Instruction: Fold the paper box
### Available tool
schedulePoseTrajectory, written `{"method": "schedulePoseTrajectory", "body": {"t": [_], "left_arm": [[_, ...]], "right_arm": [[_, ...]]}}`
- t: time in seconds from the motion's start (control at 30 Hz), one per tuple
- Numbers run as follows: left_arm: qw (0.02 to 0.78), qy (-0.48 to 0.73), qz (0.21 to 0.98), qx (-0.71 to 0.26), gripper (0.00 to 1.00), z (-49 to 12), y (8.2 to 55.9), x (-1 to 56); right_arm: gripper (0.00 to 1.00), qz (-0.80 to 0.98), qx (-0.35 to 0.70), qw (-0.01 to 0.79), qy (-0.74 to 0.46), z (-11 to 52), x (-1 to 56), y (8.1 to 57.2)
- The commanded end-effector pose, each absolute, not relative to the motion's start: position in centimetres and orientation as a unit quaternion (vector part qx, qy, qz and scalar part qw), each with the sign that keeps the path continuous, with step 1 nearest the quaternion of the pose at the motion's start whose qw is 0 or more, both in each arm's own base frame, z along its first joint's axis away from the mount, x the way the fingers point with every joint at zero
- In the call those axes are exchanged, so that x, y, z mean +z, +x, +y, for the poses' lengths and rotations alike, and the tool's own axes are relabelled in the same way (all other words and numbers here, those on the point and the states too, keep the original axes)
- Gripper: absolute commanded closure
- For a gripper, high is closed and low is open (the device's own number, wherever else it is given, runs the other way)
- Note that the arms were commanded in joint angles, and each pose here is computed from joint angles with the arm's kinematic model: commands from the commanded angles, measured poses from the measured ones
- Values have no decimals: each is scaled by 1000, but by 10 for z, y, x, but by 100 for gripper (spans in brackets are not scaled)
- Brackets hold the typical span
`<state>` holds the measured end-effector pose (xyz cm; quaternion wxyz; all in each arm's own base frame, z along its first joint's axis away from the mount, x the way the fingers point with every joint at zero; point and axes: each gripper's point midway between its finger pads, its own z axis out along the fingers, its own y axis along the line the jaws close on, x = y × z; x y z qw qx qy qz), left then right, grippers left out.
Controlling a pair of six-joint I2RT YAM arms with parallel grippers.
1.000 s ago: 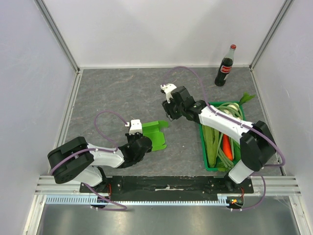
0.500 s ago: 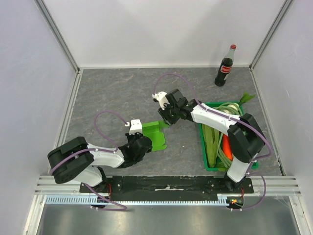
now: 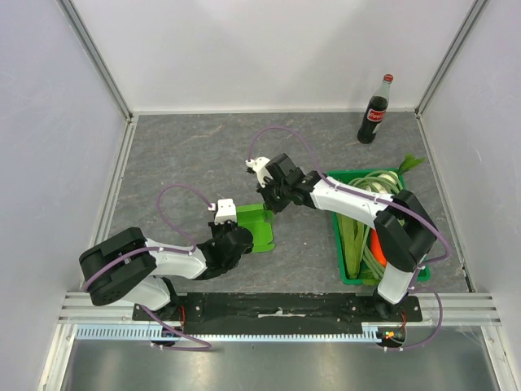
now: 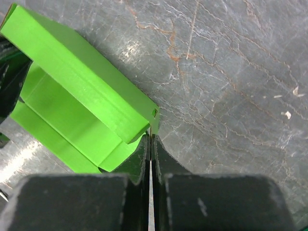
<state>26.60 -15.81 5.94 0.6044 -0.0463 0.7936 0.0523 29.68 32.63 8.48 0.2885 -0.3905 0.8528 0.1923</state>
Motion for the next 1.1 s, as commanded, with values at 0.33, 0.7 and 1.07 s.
{"method": "schedulePoseTrajectory", "body": {"t": [0.33, 0.7, 1.07], "left_arm": [[618, -71, 782, 25, 98, -164, 267, 71], [619, -73, 782, 24, 98, -162, 266, 72], [617, -70, 783, 27, 98, -164, 266, 70]], "right_arm": [[73, 907, 246, 264, -218, 334, 103, 283], [52, 879, 251, 295, -279, 297, 88, 278], [50, 858, 197, 371, -296, 297, 91, 314]]}}
